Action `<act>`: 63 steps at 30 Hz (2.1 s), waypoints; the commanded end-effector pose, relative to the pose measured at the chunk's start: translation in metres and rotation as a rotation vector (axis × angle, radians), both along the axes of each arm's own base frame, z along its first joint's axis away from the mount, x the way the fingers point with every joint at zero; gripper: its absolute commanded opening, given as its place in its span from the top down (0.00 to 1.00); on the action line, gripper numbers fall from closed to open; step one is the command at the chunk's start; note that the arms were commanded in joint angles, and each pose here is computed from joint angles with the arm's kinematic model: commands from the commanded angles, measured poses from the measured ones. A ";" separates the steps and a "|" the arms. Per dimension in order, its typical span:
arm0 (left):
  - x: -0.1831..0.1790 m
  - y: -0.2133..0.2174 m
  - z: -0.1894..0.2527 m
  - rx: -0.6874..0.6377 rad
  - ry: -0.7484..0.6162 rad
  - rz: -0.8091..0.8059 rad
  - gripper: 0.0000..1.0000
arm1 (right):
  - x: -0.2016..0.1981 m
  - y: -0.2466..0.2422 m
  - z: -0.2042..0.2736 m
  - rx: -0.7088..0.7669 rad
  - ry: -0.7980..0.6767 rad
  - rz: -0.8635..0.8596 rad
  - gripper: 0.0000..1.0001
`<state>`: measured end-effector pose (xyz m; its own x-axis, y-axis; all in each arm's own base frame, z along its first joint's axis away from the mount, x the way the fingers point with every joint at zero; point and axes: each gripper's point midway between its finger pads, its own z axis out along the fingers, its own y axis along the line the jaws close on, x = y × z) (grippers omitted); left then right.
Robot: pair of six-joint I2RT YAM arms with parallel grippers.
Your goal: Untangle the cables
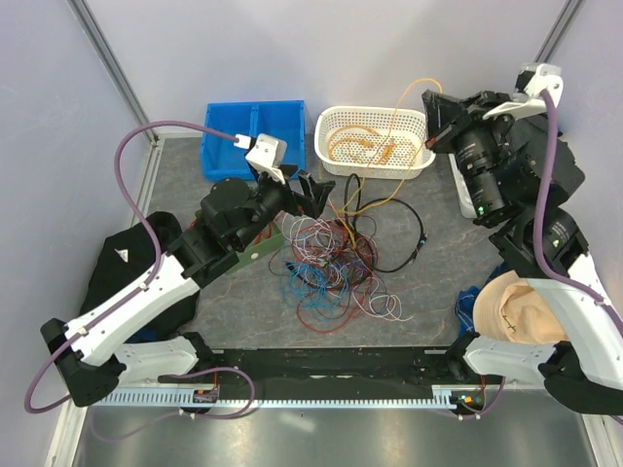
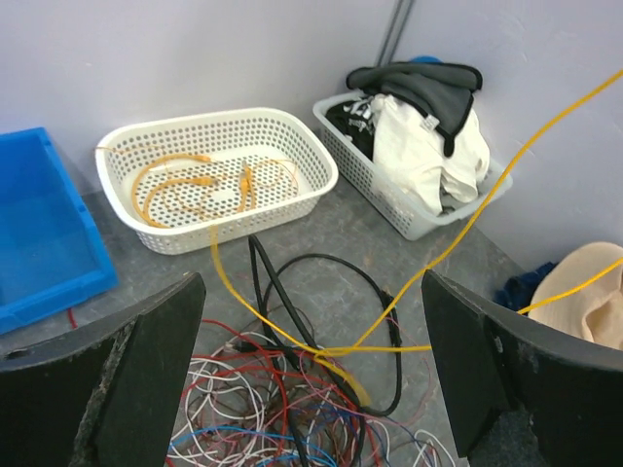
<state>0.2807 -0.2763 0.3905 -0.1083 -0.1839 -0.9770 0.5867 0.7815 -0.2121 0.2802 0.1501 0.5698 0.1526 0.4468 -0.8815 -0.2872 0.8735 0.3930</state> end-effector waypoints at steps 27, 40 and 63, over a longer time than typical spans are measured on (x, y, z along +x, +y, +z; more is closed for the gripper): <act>-0.022 -0.054 -0.149 -0.295 0.332 -0.201 0.02 | 0.136 -0.066 0.054 0.035 -0.133 -0.607 1.00; -0.009 -0.085 -0.113 -0.352 0.321 -0.266 0.05 | 0.201 -0.075 0.027 0.098 -0.148 -0.661 1.00; -0.035 -0.070 -0.338 -0.151 0.807 -0.110 0.58 | 0.323 -0.104 -0.077 0.172 -0.068 -0.647 1.00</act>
<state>0.2550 -0.3521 0.0679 -0.7547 -0.2276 -0.6153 0.3465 0.6581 -0.6685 0.6120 0.0423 0.4361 0.3663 0.3073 -0.8783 0.3675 0.8194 0.4400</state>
